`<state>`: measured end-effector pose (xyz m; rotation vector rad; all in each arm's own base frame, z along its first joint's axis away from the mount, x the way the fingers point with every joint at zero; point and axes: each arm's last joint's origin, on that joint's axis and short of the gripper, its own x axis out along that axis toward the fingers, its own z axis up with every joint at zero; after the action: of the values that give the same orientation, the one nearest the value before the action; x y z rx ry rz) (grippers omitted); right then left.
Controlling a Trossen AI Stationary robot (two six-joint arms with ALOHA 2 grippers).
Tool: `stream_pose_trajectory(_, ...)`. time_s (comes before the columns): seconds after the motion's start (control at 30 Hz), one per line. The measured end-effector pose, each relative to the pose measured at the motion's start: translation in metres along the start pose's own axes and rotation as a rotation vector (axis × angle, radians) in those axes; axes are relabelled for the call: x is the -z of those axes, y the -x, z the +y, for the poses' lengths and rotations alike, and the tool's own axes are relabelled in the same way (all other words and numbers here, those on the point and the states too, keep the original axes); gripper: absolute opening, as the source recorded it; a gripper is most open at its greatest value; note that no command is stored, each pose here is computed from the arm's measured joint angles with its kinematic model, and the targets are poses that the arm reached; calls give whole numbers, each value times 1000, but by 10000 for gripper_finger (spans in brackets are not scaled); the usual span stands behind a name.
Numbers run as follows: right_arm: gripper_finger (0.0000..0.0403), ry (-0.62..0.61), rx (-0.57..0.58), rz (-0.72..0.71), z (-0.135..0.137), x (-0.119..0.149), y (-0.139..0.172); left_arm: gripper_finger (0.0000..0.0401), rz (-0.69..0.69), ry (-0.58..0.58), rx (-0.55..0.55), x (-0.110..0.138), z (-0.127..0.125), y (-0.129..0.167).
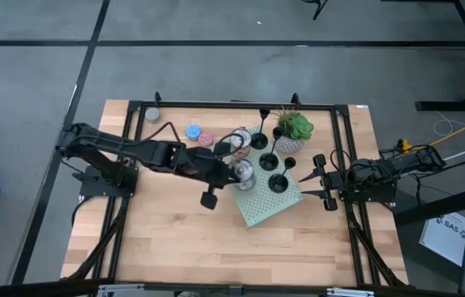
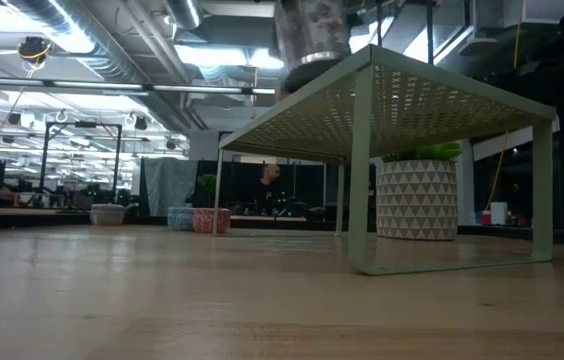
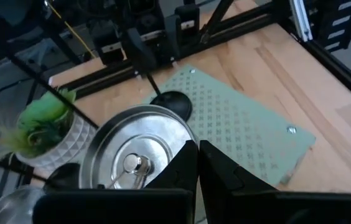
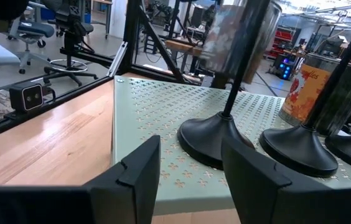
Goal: Pick & Place candle stick holders
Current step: Put the brown canned scented candle on the shelf aligned with the other canned scented candle
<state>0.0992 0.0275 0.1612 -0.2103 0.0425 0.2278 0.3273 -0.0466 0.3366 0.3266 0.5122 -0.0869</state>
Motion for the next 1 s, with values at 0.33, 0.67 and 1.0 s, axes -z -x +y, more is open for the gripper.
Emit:
stream_pose_trajectory(0.33, 172, 0, 0, 0, 0, 0, 0, 2, 9, -51, -28, 6, -2, -30)
stream_pose_trajectory(0.67, 172, 0, 0, 0, 0, 0, 0, 2, 26, -50, -78, 9, 4, -35)
stream_pose_trajectory(1.0, 172, 0, 0, 0, 0, 0, 0, 1, 42, -42, -86, 14, 9, -44)
